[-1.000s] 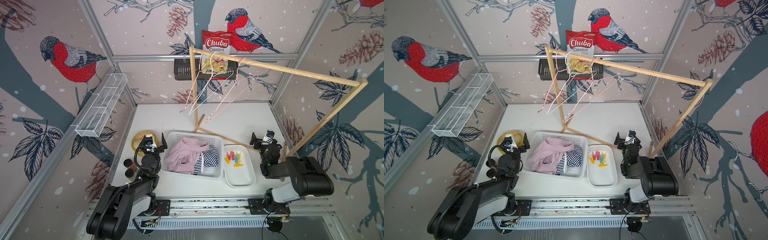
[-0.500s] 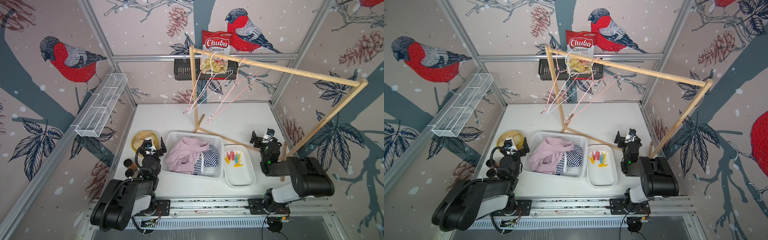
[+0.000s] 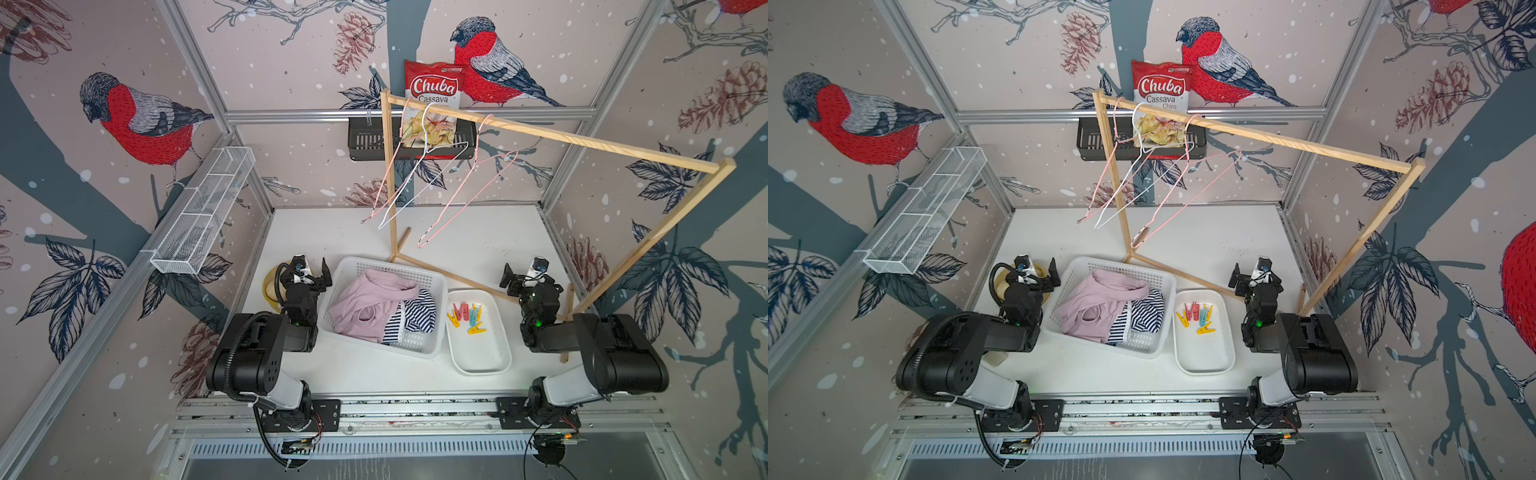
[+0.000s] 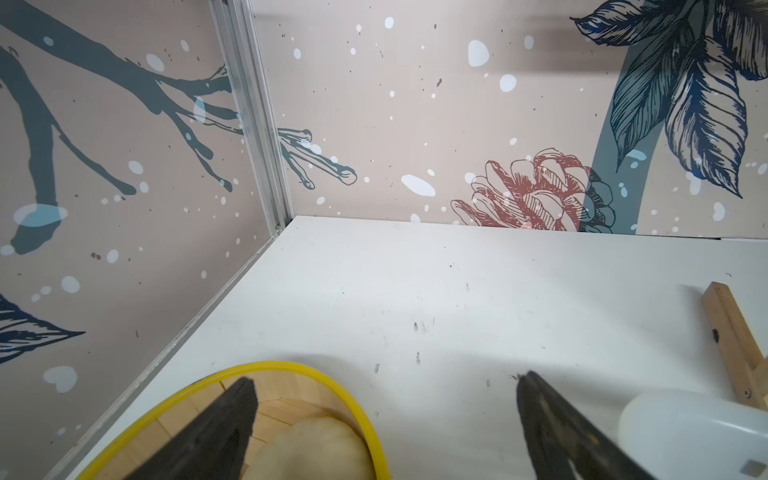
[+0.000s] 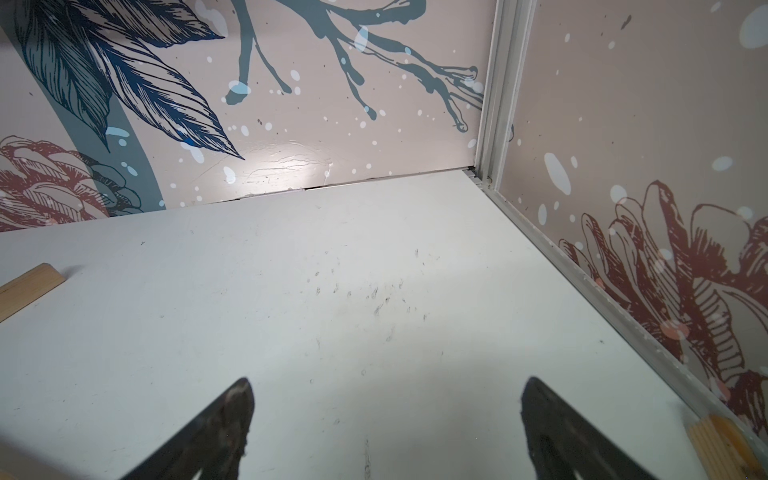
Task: Remove the clothespins securing tank tops to the hanger
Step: Reset both arms
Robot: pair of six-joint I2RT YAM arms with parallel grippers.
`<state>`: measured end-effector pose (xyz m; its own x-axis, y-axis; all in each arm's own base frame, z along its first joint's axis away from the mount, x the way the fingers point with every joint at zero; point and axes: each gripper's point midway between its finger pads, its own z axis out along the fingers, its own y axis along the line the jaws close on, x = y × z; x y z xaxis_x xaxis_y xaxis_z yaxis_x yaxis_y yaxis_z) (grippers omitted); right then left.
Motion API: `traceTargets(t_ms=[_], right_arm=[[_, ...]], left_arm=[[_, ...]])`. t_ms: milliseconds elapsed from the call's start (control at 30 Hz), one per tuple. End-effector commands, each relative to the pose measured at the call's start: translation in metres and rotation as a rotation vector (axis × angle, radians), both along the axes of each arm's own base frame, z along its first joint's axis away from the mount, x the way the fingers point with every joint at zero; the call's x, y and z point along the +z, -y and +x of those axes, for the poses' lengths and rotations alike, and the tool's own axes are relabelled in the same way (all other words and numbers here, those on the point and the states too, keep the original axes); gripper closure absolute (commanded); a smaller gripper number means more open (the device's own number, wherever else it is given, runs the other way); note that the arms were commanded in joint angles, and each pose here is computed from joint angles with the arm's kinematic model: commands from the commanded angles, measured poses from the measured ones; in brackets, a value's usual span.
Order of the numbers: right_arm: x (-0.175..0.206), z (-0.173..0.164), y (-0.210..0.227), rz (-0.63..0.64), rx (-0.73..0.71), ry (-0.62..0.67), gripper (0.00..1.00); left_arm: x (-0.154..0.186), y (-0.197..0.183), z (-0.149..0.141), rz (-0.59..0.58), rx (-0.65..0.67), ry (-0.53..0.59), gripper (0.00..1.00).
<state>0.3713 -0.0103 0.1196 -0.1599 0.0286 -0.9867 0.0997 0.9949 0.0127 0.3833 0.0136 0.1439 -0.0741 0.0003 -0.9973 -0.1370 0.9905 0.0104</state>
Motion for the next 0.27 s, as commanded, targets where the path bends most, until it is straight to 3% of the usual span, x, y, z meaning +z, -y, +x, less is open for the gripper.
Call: traceTargets(t_ms=[0, 233], right_arm=[[0.0055, 0.0018, 0.0014, 0.015, -0.010, 0.022, 0.00], [0.0073, 0.0002, 0.0045, 0.014, -0.040, 0.031, 0.00]], left_arm=[[-0.0208, 0.0008, -0.0020, -0.001, -0.011, -0.086, 0.03], [-0.0199, 0.0011, -0.0027, 0.000, -0.011, -0.082, 0.03]])
